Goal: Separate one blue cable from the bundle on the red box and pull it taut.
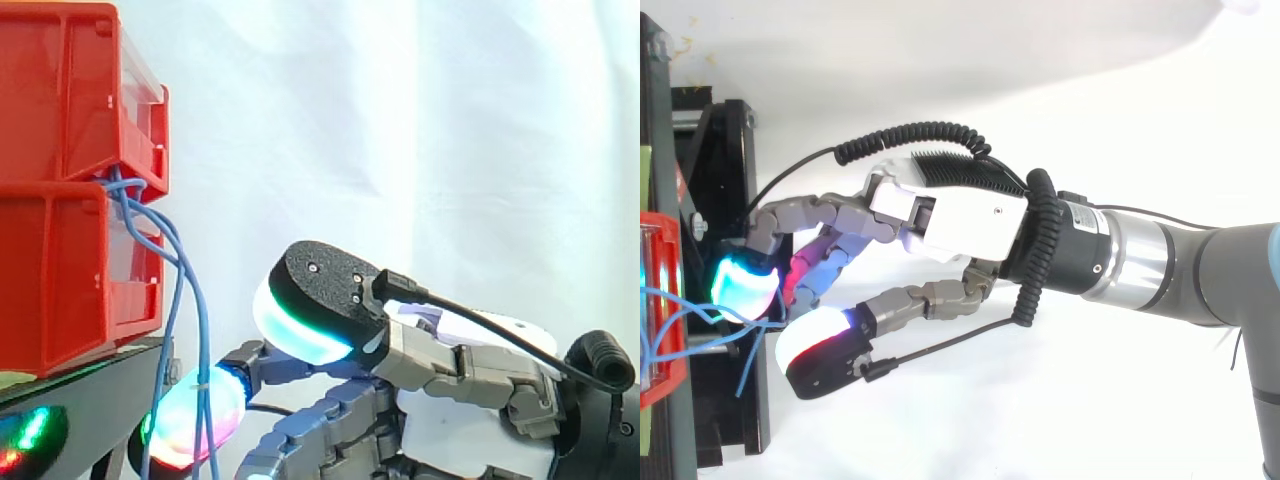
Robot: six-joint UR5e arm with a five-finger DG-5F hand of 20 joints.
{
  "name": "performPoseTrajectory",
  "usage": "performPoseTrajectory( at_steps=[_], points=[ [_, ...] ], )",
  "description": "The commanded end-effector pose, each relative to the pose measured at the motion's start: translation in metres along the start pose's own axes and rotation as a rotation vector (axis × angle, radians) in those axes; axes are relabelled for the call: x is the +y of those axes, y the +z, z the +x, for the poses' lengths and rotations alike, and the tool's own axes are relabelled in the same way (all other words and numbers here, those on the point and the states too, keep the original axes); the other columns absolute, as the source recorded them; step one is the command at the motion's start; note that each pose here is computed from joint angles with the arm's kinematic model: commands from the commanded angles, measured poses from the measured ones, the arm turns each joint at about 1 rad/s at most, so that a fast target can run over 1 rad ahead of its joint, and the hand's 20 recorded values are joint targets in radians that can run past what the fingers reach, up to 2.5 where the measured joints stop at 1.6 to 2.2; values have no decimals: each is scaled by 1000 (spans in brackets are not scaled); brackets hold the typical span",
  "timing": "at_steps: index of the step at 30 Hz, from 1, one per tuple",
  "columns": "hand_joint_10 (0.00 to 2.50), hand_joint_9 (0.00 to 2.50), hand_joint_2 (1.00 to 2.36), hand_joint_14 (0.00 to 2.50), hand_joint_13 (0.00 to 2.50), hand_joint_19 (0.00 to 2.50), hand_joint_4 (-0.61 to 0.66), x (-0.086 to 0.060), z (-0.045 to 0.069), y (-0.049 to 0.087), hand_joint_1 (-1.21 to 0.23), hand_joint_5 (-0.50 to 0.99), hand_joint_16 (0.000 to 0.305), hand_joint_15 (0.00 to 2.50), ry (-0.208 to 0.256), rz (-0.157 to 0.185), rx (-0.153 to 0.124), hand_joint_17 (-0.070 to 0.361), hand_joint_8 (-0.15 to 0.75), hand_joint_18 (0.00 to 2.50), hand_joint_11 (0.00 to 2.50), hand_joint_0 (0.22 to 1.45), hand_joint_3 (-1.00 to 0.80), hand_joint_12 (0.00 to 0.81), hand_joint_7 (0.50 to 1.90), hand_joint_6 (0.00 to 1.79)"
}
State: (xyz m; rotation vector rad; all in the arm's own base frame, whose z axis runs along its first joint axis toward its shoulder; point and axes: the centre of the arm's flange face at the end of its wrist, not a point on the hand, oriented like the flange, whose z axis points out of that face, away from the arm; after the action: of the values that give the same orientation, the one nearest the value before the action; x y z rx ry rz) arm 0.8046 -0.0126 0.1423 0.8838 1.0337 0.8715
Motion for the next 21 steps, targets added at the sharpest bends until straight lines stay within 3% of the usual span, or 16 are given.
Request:
performPoseTrajectory(
  at_steps=[1, 4, 6, 9, 18, 21],
  points=[
    [16, 1086, 1000, 27, 914, 593, 250, -1, 0, 0, -514, -94, 46, 676, -2, -1, 0, 103, 180, 817, 519, 469, -500, 357, 1010, 503],
    [18, 1088, 1000, 28, 920, 596, 249, -28, 14, 2, -516, -92, 45, 670, 6, -4, 2, 102, 184, 816, 505, 472, -500, 356, 1020, 503],
    [16, 1090, 1000, 27, 919, 598, 247, -33, 18, 5, -520, -89, 45, 669, 24, -8, -2, 102, 178, 813, 524, 476, -497, 356, 1041, 503],
    [18, 1086, 1001, 27, 923, 600, 233, -32, 18, 7, -527, -83, 44, 674, 58, -12, -4, 100, 179, 815, 520, 482, -487, 351, 1078, 503],
    [19, 1093, 1001, 28, 922, 596, 185, -27, 21, 8, -559, -72, 43, 680, 69, -13, 20, 97, 173, 813, 535, 495, -481, 346, 1185, 502],
    [18, 1094, 1001, 28, 923, 599, 166, -14, 18, 11, -588, -67, 42, 677, 77, -28, 33, 95, 169, 809, 542, 505, -480, 339, 1236, 501]
  ],
)
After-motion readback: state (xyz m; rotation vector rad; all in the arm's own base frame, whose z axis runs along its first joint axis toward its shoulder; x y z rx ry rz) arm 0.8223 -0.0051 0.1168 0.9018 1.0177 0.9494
